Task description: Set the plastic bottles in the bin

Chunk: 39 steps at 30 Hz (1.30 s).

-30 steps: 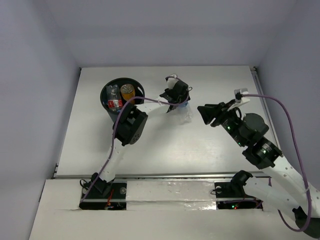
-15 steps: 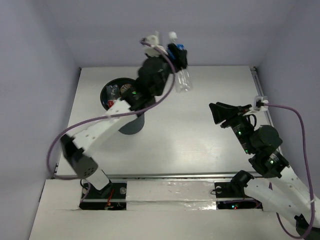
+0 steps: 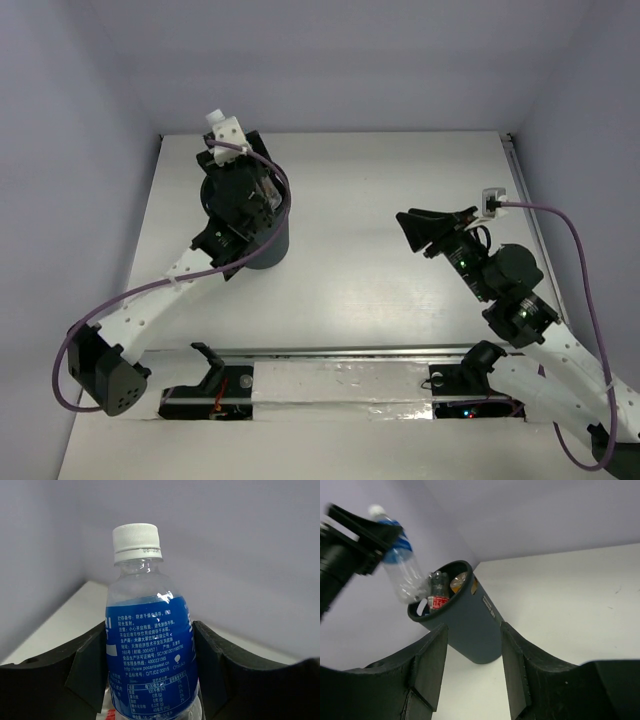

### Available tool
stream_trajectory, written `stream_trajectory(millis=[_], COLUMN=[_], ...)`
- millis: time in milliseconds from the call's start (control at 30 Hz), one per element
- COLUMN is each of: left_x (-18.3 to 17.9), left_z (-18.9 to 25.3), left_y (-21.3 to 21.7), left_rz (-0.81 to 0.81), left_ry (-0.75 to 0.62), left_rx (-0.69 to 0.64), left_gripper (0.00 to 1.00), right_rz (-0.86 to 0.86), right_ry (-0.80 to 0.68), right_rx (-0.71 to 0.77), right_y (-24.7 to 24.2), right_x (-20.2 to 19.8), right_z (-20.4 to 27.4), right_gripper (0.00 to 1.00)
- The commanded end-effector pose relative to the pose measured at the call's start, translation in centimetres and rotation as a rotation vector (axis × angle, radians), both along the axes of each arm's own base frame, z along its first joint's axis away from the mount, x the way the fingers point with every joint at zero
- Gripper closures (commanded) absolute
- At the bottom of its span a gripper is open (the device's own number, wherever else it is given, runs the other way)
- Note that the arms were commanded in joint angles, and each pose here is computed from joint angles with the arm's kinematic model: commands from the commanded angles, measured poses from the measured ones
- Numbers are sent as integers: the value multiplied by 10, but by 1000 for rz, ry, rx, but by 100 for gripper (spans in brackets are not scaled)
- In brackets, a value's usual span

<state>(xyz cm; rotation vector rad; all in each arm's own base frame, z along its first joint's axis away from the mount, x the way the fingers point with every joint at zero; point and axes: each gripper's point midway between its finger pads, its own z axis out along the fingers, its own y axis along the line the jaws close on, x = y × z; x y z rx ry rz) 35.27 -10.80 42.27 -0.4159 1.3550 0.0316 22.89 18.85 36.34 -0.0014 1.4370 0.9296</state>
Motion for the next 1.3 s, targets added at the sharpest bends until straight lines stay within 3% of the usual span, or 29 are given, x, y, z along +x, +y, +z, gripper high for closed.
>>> stream_trajectory(millis=[0,167,567,1100,1267], left_x=[-10,-5,18,19,7], left_z=[-3,-21,-46,-91,-99], left_y=[29,34,17,15,2], left_rz=[115,170,154,142,99], left_ry=[-42,-17,4,37,46], left_rx=[25,134,231,236,230], left_gripper=[73,73,73,69,60], right_rz=[49,71,95,120,125], right_ry=[-58,-55,-49,-51,-45], right_rx=[45,36,26,48,40], right_y=[5,9,16,22,26], right_x=[-7,-8,-7,-6,-3], right_z=[14,8,0,-7,-9], right_gripper=[48,48,48,48,48])
